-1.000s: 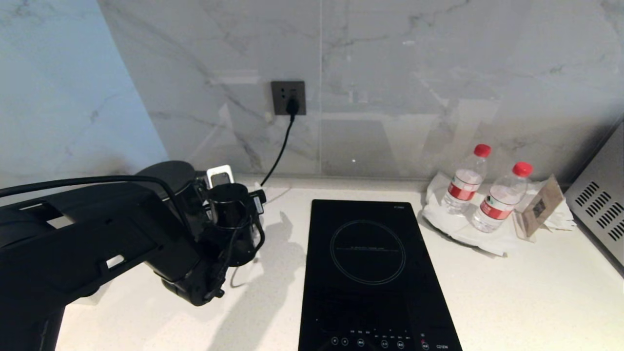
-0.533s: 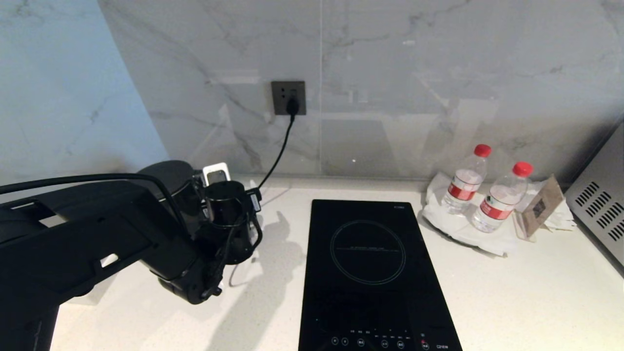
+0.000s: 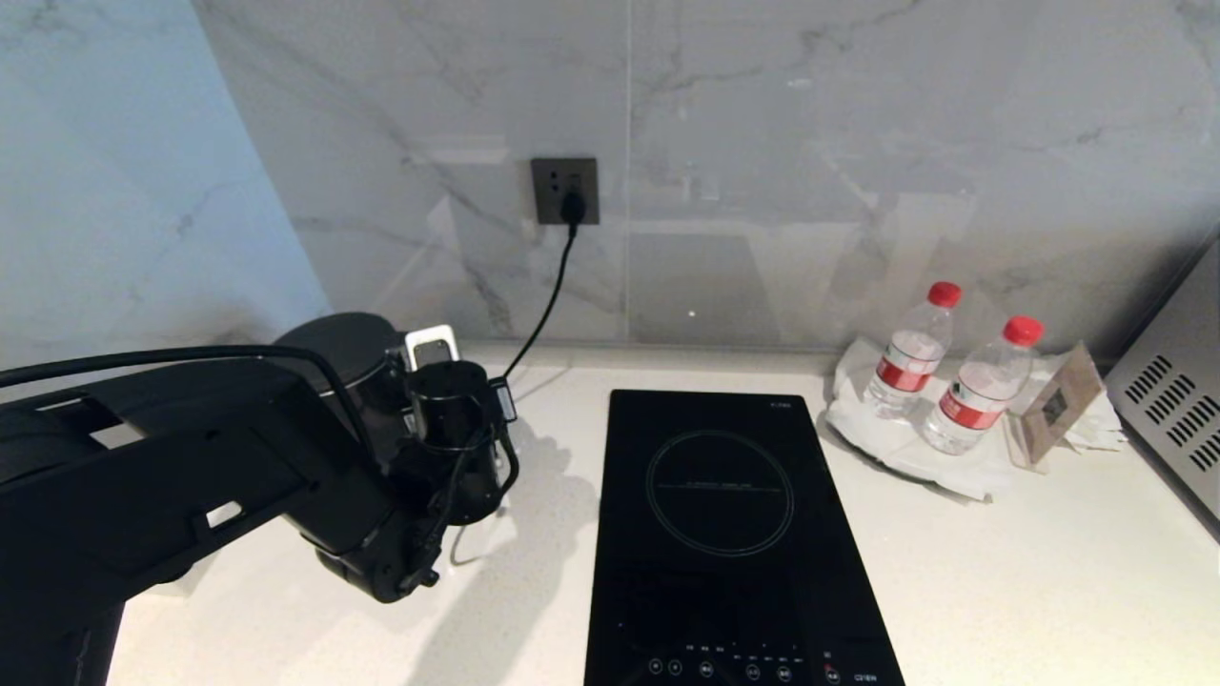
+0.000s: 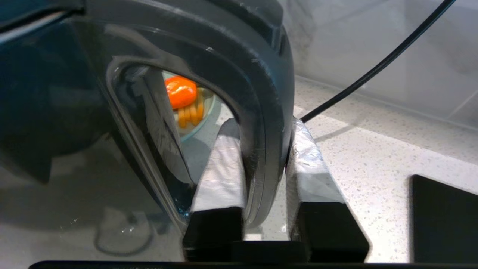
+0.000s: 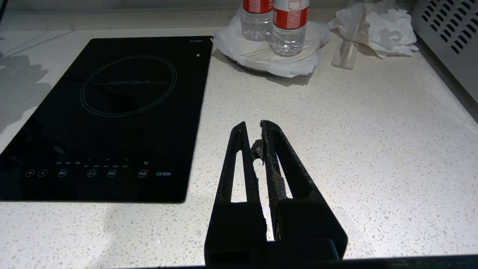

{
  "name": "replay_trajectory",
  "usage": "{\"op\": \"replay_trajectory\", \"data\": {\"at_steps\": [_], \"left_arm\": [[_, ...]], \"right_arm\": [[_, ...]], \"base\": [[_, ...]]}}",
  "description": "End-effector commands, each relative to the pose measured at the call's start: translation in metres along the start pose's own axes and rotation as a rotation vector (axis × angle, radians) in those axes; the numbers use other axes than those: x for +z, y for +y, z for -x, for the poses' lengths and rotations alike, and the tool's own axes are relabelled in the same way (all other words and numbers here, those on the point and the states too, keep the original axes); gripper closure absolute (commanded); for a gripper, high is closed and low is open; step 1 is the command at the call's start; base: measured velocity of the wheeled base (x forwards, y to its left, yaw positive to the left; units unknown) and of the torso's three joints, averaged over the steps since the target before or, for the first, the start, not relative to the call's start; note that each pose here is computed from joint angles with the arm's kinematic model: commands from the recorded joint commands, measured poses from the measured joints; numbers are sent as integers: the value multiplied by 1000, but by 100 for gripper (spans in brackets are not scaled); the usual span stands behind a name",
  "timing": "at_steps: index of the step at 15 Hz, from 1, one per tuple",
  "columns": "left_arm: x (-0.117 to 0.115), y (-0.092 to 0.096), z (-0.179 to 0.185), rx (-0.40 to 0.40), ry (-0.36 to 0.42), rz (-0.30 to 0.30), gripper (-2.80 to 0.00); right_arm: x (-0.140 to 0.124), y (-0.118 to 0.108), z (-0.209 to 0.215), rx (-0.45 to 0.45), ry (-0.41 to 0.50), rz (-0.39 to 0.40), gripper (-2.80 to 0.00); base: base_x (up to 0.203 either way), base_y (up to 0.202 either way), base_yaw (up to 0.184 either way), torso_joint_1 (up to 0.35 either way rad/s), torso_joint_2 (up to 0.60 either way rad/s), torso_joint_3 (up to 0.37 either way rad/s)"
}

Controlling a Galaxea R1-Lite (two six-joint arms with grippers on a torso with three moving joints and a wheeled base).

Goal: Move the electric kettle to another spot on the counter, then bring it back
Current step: Pick up the kettle

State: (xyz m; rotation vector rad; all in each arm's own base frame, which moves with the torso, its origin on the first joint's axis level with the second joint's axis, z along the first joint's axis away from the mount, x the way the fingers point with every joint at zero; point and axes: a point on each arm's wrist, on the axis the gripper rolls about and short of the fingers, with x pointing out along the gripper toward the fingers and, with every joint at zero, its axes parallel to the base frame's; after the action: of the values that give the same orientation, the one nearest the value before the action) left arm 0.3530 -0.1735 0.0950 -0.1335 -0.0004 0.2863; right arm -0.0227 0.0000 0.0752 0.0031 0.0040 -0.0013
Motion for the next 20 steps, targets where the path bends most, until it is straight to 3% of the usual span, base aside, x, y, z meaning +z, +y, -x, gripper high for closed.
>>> {"op": "replay_trajectory", "data": {"at_steps": [1,14,20], "left_arm": [[5,0,-1,5,-17,16,0],[28,-3,-3,4,-71,9,0],[8,-2,7,-10,-19,-33,0]], "right_arm": [[0,0,0,1,1,0,0],[0,0,0,1,1,0,0],[0,0,0,1,1,0,0]], "base": [[0,0,0,0,0,0],[0,0,0,0,0,0],[0,0,0,0,0,0]]}}
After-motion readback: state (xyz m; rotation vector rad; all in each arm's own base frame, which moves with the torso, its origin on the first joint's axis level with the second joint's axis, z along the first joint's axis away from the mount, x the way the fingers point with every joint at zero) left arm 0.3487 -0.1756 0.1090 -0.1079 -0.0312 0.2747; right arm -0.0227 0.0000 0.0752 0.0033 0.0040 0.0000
